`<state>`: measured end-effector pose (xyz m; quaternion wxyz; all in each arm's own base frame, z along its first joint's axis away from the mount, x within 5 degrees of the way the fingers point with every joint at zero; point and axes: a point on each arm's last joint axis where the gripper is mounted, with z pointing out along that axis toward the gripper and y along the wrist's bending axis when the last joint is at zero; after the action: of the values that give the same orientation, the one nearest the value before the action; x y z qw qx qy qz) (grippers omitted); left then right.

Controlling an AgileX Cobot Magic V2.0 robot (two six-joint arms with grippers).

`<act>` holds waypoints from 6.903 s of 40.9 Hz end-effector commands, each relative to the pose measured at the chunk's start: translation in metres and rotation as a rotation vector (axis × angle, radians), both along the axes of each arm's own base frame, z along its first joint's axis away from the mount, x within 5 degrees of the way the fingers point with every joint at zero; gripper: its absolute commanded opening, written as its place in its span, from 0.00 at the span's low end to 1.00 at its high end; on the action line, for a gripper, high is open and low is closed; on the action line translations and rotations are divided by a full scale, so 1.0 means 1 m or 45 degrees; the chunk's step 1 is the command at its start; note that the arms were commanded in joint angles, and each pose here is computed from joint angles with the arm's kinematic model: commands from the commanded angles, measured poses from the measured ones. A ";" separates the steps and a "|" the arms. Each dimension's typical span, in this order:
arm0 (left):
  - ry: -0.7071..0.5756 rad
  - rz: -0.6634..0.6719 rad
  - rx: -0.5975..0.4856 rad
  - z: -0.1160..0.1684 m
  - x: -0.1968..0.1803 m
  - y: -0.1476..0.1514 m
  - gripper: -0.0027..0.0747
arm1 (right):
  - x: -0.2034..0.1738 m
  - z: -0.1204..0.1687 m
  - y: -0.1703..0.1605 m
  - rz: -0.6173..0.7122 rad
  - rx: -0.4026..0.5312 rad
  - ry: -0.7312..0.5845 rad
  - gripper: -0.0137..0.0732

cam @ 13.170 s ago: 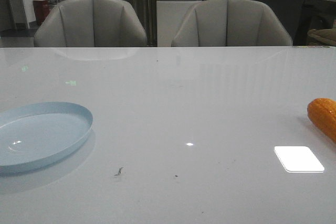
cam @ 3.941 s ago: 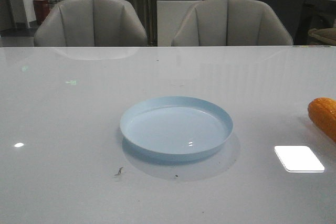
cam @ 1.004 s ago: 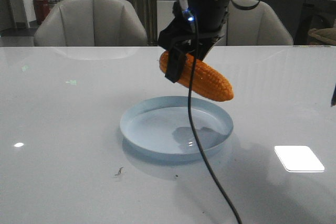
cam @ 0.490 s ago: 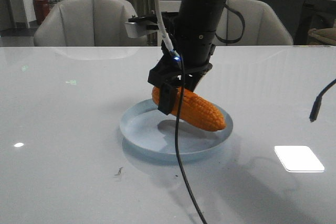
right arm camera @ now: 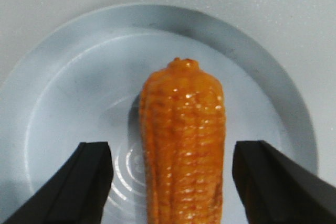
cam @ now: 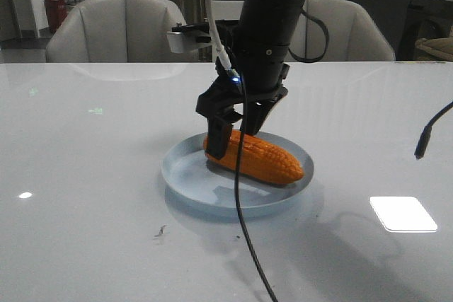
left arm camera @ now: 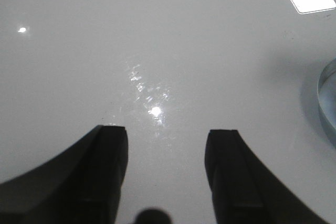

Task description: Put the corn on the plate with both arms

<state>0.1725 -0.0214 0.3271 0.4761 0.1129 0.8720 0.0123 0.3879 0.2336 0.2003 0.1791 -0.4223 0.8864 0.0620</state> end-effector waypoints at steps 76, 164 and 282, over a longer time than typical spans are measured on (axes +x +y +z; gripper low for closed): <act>-0.125 0.006 -0.033 0.015 0.002 0.000 0.55 | -0.254 0.160 -0.227 -1.023 0.472 -0.583 0.83; -0.849 0.121 -0.306 -0.124 -0.116 0.019 0.15 | -0.254 0.158 -0.227 -1.023 0.465 -0.565 0.83; -0.849 0.121 -0.306 -0.124 -0.116 0.019 0.15 | -0.334 0.009 -0.228 -0.911 0.938 -1.375 0.19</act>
<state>0.0562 -0.0038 0.2076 0.7211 0.0162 0.6919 -0.0300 0.0562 0.0073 0.1934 0.6859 -0.0002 0.7236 0.0777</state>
